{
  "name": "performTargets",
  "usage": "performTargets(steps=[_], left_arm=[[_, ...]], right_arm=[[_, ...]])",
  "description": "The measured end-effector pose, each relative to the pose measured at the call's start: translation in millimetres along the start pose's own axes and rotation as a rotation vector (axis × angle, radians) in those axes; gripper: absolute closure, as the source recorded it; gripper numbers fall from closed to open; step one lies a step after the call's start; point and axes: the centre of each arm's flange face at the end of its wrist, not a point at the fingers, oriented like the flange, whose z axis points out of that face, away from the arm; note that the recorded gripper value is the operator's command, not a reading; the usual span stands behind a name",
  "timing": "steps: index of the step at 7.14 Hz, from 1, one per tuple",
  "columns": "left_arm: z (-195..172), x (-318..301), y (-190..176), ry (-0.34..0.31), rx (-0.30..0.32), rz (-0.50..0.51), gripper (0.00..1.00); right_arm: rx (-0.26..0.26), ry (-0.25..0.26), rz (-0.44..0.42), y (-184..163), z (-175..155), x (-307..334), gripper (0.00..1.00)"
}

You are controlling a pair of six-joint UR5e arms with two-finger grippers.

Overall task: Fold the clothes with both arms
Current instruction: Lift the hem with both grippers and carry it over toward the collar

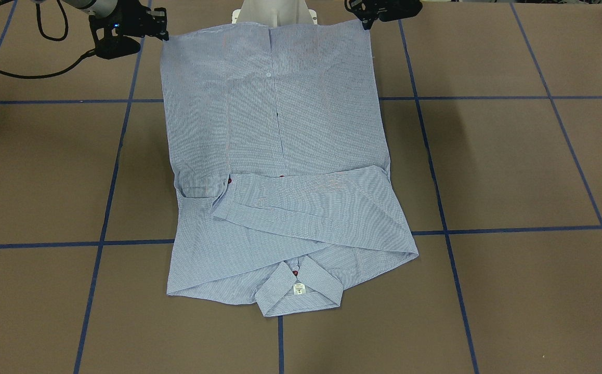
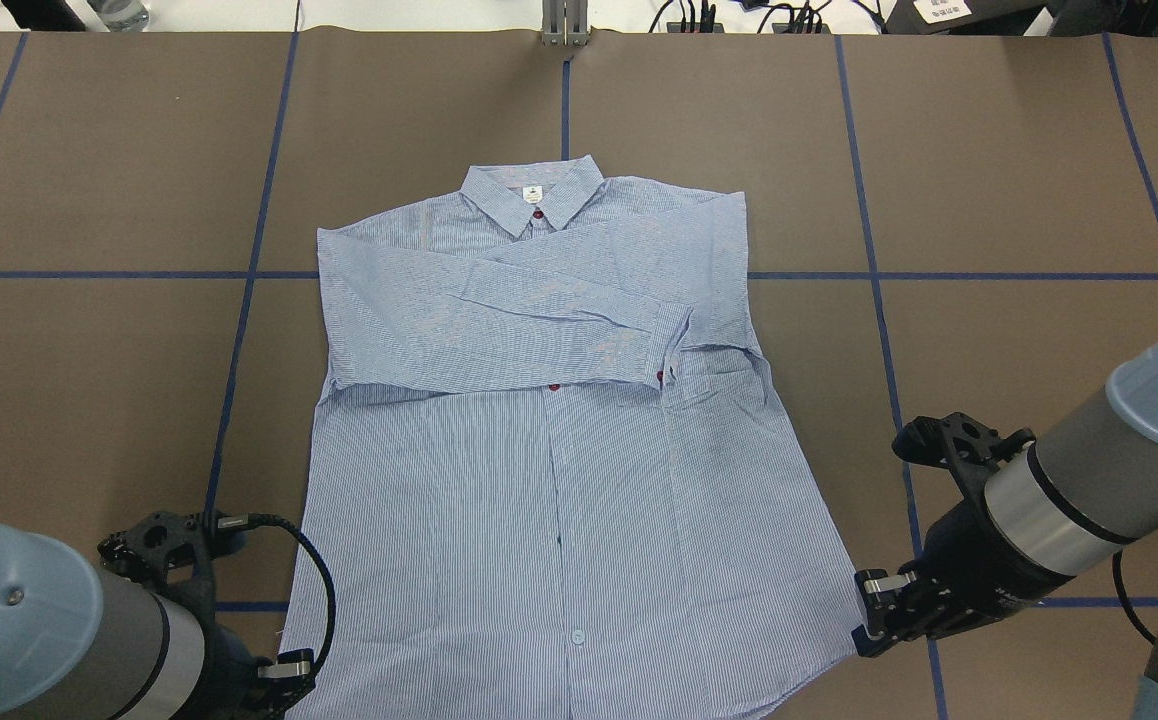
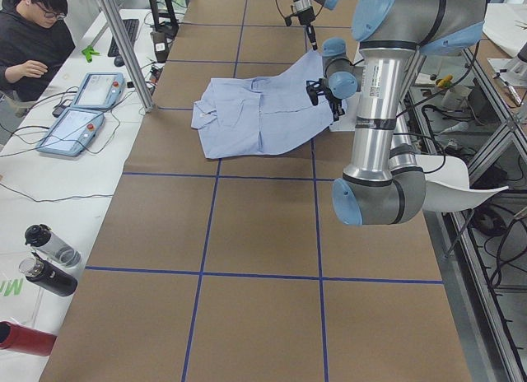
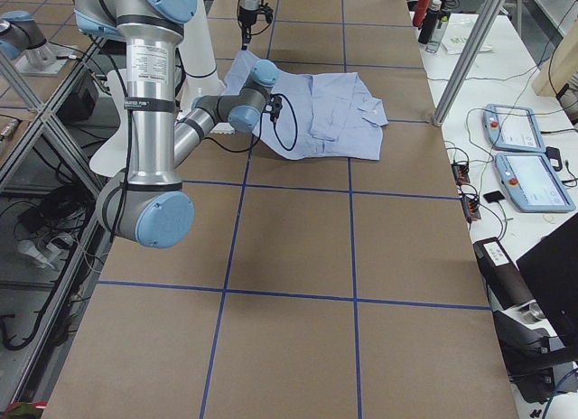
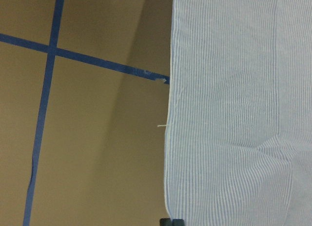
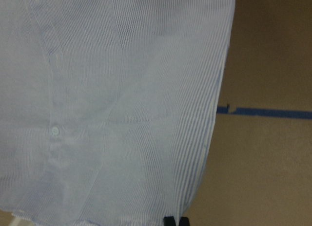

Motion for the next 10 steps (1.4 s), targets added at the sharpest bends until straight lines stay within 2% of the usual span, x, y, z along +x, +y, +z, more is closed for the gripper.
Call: performTargets(steps=[1, 3, 6, 8, 10], left_arm=[[-9.6, 12.6, -32.8, 0.025, 0.05, 0.002, 1.0], [-31.8, 16.4, -120.9, 0.03, 0.131, 0.023, 1.0], [-43.6, 28.4, -265.8, 0.031, 0.256, 0.019, 1.0], [-36.9, 36.4, -350.1, 0.073, 0.3, 0.008, 1.0], [-56.6, 34.1, -419.5, 0.069, 0.344, 0.041, 1.0]], right_arm=[[0.069, -0.015, 0.002, -25.9, -7.9, -10.5, 1.0], [0.181, -0.037, 0.034, -87.7, -27.5, -26.4, 1.0], [0.315, -0.013, 0.109, -198.3, -37.9, -50.9, 1.0], [0.395, 0.018, 0.164, -281.4, -46.1, -74.5, 1.0], [0.456, 0.004, 0.176, -339.1, -67.2, -79.4, 1.0]])
